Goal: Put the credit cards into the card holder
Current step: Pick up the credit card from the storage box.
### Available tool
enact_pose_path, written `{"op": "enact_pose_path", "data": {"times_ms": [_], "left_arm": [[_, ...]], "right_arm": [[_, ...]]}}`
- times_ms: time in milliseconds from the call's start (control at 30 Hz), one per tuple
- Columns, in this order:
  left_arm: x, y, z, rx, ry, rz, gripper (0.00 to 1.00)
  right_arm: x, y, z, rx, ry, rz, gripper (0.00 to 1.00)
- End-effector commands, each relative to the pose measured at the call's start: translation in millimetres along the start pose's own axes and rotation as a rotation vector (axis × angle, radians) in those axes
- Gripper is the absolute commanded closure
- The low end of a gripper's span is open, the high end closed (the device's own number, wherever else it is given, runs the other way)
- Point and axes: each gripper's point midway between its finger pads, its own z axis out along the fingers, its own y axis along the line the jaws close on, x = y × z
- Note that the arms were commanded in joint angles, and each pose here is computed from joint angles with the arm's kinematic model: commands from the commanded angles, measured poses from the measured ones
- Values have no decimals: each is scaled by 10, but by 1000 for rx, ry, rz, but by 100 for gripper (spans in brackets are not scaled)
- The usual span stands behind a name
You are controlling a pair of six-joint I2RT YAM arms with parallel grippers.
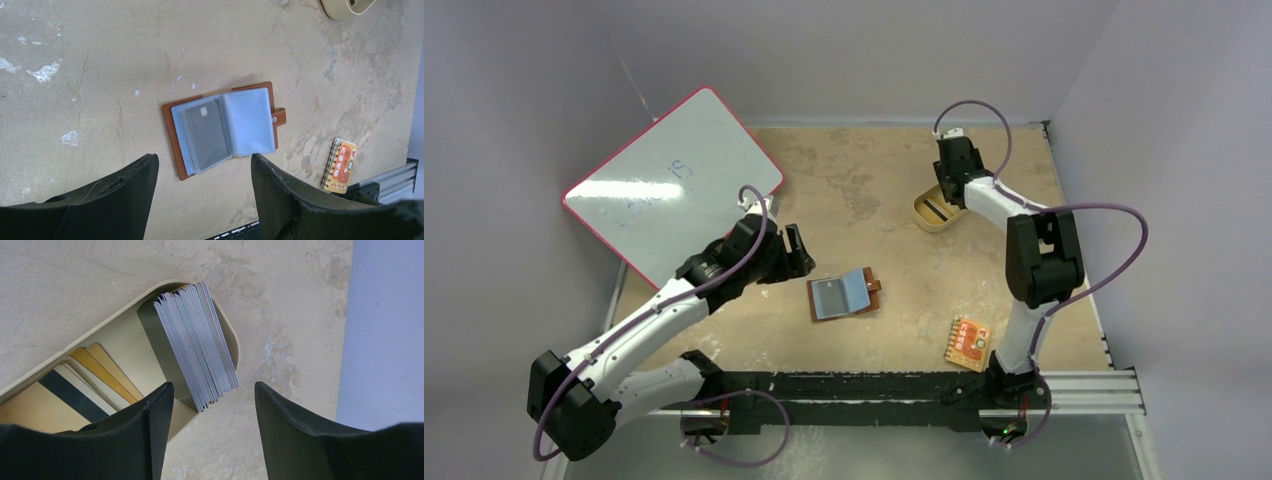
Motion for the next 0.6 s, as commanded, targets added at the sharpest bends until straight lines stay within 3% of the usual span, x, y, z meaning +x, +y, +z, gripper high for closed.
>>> {"op": "enact_pose_path", "data": {"times_ms": [0, 167, 567], "left_arm": [[-147, -66, -93, 12, -45, 28, 33], [-123, -29, -77, 0, -39, 36, 33], [-97, -13, -63, -5, -29, 44, 32]], "right_arm": [[-258, -86, 9, 23, -58, 30, 38], [-191, -119, 108, 71, -30, 16, 41], [-238, -250, 67, 124, -30, 38, 66]]}}
